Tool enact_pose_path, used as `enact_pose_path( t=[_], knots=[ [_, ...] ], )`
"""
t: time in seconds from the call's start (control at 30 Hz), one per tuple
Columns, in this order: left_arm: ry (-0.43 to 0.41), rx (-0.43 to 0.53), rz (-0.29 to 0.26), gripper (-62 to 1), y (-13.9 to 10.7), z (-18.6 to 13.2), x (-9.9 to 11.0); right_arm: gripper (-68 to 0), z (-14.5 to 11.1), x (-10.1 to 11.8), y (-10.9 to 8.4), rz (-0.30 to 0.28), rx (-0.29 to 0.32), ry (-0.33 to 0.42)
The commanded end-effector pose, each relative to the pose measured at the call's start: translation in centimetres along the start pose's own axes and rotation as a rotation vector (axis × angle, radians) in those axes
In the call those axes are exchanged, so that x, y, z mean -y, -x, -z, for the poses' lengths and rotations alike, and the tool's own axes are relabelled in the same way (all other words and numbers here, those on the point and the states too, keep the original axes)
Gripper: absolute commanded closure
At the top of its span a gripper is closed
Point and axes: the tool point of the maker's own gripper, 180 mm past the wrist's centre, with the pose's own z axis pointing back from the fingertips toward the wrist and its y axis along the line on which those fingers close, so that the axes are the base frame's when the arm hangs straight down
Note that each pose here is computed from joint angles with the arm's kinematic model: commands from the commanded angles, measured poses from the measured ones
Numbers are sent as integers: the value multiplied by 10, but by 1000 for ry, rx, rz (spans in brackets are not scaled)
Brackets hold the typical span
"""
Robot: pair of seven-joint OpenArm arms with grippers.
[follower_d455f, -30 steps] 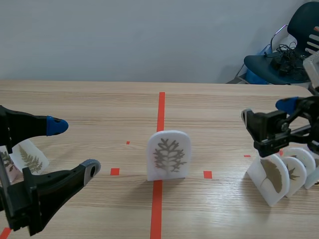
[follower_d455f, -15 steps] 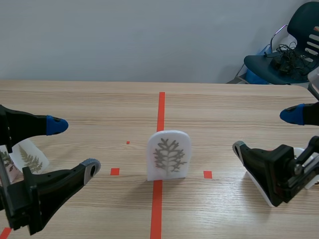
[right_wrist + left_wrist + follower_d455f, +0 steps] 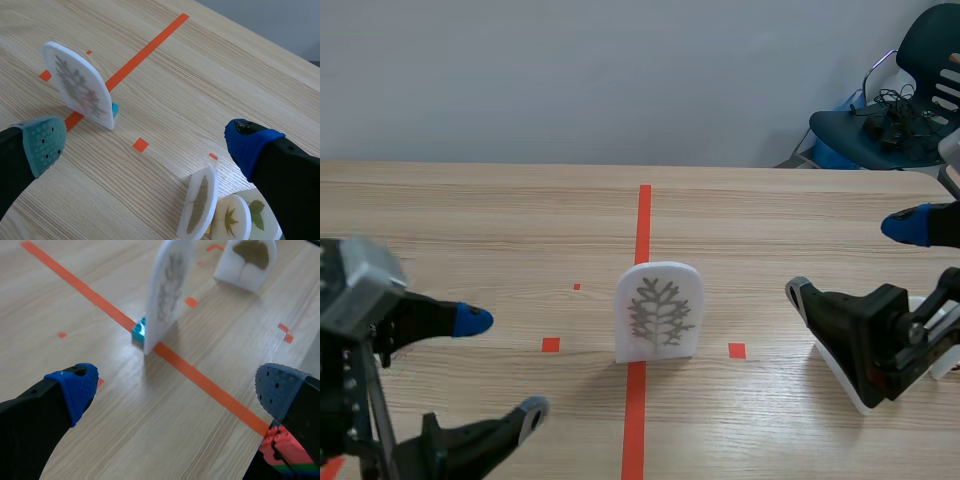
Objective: Do the leaf sorting experiment
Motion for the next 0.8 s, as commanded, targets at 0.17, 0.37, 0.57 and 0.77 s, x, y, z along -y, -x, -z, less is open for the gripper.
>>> enact_pose_path(
  t=[0.17,0.37,0.57,0.77],
  knots=[
    [-13,55,9,-623,13,49,-18,-679,0,4,-7,-4,25,11],
    [29,93,14,-623,12,97,-15,-679,0,4,-7,-5,25,11],
    [43,105,56,-555,3,130,-2,-679,0,5,-4,-5,11,12],
    [11,143,54,-150,-7,136,-3,-679,0,4,-3,-2,6,13]
  ],
)
